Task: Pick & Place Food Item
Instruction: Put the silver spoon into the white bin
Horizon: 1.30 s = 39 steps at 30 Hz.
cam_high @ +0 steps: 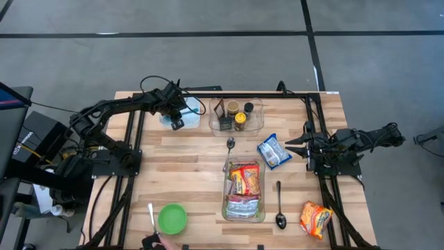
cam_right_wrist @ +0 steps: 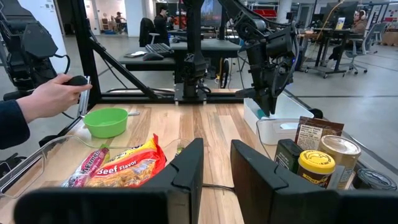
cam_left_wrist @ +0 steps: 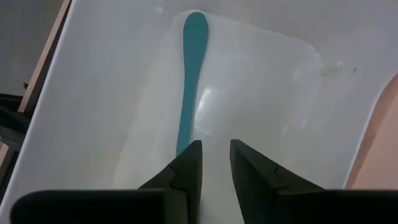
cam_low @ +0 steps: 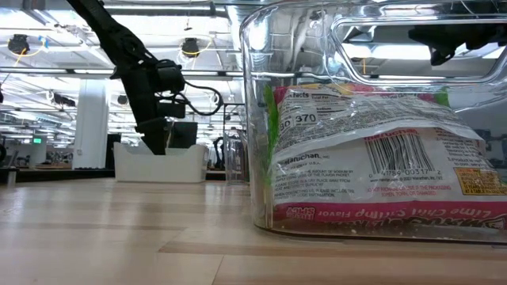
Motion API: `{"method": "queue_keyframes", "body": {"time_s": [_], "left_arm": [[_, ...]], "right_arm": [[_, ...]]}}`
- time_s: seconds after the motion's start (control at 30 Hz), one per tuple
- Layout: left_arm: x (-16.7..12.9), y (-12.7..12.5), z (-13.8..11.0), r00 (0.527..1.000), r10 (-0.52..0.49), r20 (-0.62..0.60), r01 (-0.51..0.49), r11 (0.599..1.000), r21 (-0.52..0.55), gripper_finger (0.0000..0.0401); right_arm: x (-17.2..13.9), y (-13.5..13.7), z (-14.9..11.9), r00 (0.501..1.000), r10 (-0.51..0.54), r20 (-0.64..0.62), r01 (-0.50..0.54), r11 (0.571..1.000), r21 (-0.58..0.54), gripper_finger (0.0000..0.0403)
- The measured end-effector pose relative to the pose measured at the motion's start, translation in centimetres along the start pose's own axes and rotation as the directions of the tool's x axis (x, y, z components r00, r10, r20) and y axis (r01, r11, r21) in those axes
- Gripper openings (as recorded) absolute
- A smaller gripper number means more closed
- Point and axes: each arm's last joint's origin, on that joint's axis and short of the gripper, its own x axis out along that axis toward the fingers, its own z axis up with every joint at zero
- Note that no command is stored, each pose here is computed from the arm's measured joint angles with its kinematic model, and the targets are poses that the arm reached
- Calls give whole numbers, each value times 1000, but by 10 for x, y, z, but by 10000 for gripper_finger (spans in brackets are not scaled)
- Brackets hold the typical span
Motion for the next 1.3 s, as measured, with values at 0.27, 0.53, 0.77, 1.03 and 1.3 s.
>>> {"method": "queue_keyframes", "body": {"time_s": [0.27, 0.53, 0.77, 1.03, 1.3], "left_arm": [[-6, -1, 1, 1000, 7, 17, -7, 1000, 4, 77], [-40, -14, 4, 995, 15, 97, -20, 998, 52, 76], [-77, -44, 6, 979, -28, 201, -5, 987, 163, 76], [-92, -87, 1, 952, -259, 164, 192, 921, 339, 76], [-100, -131, -8, 924, -378, 58, 299, 808, 507, 76]], "right_arm": [[0, 0, 0, 1000, 0, 0, 0, 1000, 0, 74], [0, 0, 0, 1000, 0, 0, 0, 1000, 0, 74], [0, 0, 0, 1000, 0, 0, 0, 1000, 0, 74], [0, 0, 0, 1000, 0, 0, 0, 1000, 0, 74], [0, 0, 0, 1000, 0, 0, 0, 1000, 0, 74]]}}
